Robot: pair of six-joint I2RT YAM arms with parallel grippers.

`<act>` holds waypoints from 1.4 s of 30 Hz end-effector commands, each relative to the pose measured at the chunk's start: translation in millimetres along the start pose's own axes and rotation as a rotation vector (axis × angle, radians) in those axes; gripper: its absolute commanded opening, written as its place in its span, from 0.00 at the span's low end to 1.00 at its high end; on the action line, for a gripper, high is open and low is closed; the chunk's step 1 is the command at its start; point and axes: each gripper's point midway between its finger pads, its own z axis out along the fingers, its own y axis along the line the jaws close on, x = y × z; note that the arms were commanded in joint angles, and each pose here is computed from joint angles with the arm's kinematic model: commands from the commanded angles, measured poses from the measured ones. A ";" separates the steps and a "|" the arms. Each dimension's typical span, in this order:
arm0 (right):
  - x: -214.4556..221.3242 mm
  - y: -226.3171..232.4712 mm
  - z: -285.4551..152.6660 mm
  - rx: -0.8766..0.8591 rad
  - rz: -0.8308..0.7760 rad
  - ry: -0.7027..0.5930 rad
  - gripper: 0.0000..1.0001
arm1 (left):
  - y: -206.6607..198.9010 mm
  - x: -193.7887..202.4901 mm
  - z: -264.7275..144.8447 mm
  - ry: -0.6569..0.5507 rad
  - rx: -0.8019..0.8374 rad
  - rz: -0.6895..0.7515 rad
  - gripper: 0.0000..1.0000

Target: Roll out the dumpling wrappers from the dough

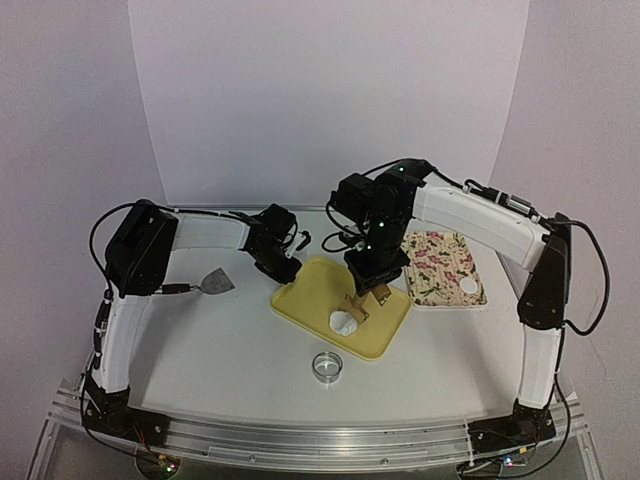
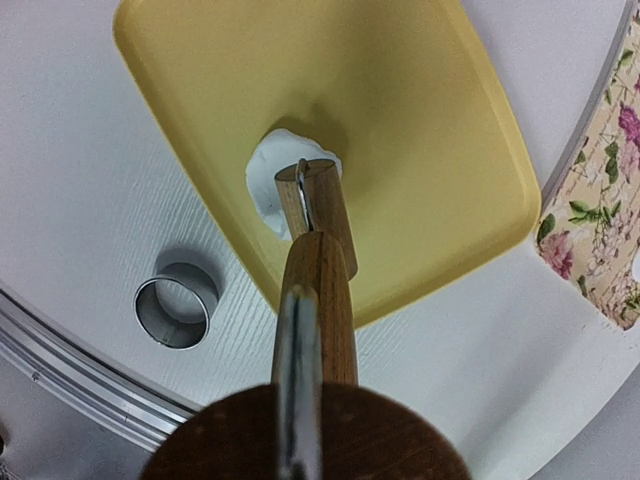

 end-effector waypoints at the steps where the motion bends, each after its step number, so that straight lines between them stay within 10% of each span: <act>1: 59.5 -24.1 -9.7 0.109 -0.071 0.276 0.00 | -5.5 2.5 18.1 0.023 0.042 0.078 0.00; 42: 75.9 -4.3 75.6 0.023 -0.065 0.413 0.00 | -0.5 -6.0 24.7 0.030 0.038 0.087 0.00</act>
